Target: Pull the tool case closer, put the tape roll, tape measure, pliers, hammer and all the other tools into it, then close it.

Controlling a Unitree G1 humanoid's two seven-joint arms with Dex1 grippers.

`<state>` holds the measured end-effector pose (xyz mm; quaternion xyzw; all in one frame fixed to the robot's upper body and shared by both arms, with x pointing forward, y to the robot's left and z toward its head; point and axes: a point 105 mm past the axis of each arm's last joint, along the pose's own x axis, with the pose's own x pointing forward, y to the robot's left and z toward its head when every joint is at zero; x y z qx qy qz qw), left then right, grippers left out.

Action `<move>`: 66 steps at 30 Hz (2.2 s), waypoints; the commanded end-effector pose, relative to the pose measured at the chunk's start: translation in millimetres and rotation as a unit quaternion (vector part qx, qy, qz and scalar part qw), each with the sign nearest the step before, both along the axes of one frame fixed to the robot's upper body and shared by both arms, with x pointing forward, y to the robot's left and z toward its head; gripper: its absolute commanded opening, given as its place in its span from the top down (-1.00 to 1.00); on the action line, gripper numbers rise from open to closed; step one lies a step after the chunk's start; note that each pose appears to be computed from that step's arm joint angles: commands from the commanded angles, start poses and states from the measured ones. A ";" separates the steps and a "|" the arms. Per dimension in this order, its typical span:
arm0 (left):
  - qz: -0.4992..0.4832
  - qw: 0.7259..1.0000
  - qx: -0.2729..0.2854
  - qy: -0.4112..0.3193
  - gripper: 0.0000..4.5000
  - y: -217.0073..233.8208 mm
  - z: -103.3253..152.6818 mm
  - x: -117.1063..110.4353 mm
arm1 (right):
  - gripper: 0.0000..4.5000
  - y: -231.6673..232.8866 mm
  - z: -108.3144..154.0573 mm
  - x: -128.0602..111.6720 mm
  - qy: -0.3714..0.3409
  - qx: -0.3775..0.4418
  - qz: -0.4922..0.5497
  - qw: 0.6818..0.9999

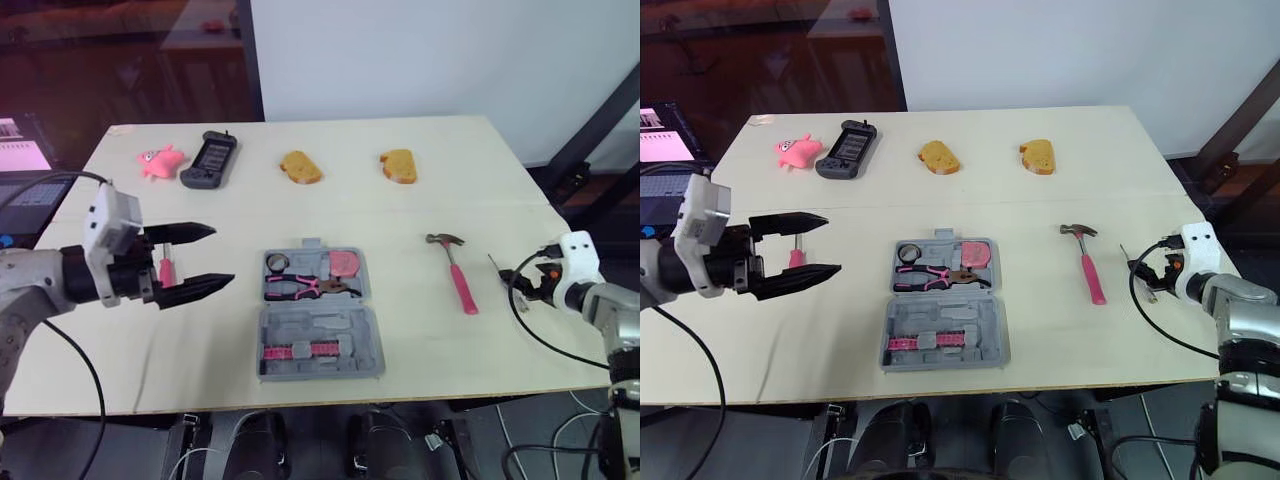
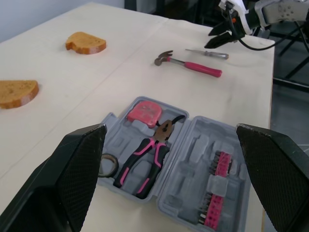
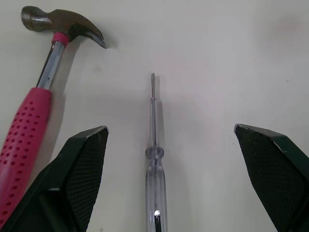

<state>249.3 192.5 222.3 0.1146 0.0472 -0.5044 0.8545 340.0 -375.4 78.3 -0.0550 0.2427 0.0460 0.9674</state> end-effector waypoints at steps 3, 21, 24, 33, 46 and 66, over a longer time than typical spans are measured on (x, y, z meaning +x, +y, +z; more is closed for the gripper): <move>-0.003 1.000 0.004 -0.015 -0.99 -2.2 7.2 -3.3 | -0.97 -7.4 0.1 6.4 -0.006 -0.014 -0.003 1.000; -0.006 1.000 0.015 -0.019 -1.00 -4.9 2.7 -2.1 | -0.58 14.1 -26.4 11.9 0.042 -0.004 0.032 0.999; -0.007 1.000 0.020 -0.014 -1.00 -3.7 0.7 -4.9 | 0.12 13.0 -35.2 5.2 0.065 0.002 0.032 0.997; -0.015 0.999 0.048 0.003 -1.00 3.2 -9.3 -8.0 | 0.98 7.9 -39.7 -4.0 0.076 0.017 0.024 0.997; -0.034 0.999 0.043 0.002 -1.00 -6.1 -14.5 -2.2 | 0.27 8.0 -30.3 -2.7 0.062 0.023 0.028 0.997; -0.042 0.999 0.034 -0.001 -1.00 -13.5 -17.4 0.6 | -0.18 8.0 -22.8 -6.4 0.103 -0.024 0.070 0.992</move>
